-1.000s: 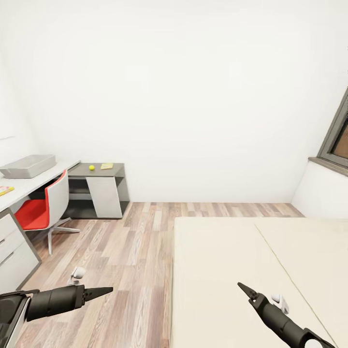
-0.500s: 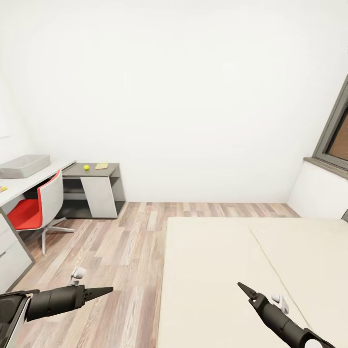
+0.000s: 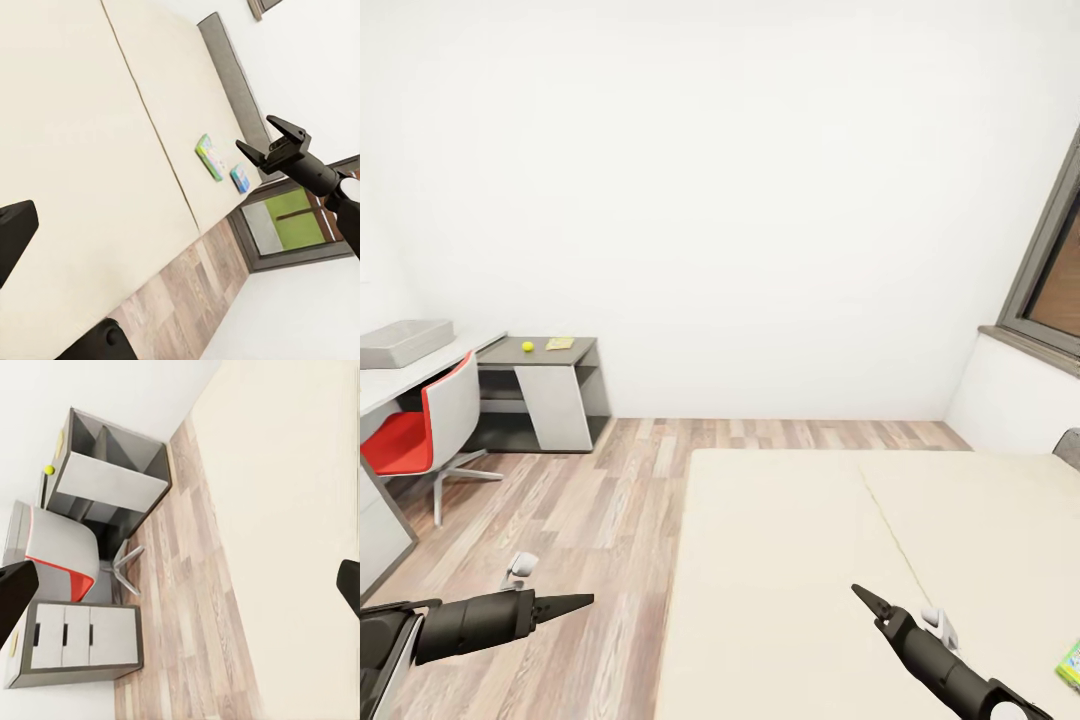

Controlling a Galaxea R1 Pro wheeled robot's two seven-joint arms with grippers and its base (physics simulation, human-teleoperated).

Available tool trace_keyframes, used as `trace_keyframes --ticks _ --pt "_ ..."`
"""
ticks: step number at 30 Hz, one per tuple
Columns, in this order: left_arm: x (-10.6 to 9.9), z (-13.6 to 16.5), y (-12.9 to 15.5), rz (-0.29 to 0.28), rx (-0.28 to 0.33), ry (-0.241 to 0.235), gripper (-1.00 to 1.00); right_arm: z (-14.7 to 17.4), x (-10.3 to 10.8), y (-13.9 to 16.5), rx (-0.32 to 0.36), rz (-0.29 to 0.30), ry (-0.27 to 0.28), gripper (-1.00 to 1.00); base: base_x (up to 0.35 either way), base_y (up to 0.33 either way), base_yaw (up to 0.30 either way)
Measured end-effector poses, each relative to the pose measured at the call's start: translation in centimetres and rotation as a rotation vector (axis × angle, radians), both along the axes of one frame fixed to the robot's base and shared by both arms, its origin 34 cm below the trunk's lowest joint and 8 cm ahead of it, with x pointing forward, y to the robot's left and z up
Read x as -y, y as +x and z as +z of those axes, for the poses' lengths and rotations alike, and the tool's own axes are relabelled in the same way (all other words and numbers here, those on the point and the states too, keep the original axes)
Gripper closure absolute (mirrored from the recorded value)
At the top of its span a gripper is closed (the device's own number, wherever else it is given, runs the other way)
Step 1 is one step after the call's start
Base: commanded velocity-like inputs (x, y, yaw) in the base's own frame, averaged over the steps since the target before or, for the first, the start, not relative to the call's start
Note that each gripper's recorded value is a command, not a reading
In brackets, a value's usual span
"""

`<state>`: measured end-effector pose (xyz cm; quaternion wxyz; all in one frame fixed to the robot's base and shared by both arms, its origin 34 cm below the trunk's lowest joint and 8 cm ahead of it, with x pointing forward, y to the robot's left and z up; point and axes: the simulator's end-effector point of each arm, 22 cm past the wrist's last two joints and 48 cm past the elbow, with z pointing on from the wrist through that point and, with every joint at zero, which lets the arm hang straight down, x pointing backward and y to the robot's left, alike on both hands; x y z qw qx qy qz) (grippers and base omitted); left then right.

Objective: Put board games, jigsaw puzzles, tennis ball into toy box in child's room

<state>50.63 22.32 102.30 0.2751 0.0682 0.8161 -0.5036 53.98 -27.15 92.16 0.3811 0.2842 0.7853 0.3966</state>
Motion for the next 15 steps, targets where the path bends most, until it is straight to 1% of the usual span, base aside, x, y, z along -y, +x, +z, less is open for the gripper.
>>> trace_keyframes --ticks 15 --pt "0.00 0.00 0.00 0.000 0.000 0.000 -1.00 0.00 -0.01 0.00 0.000 0.000 0.000 -1.00 0.000 -0.214 0.000"
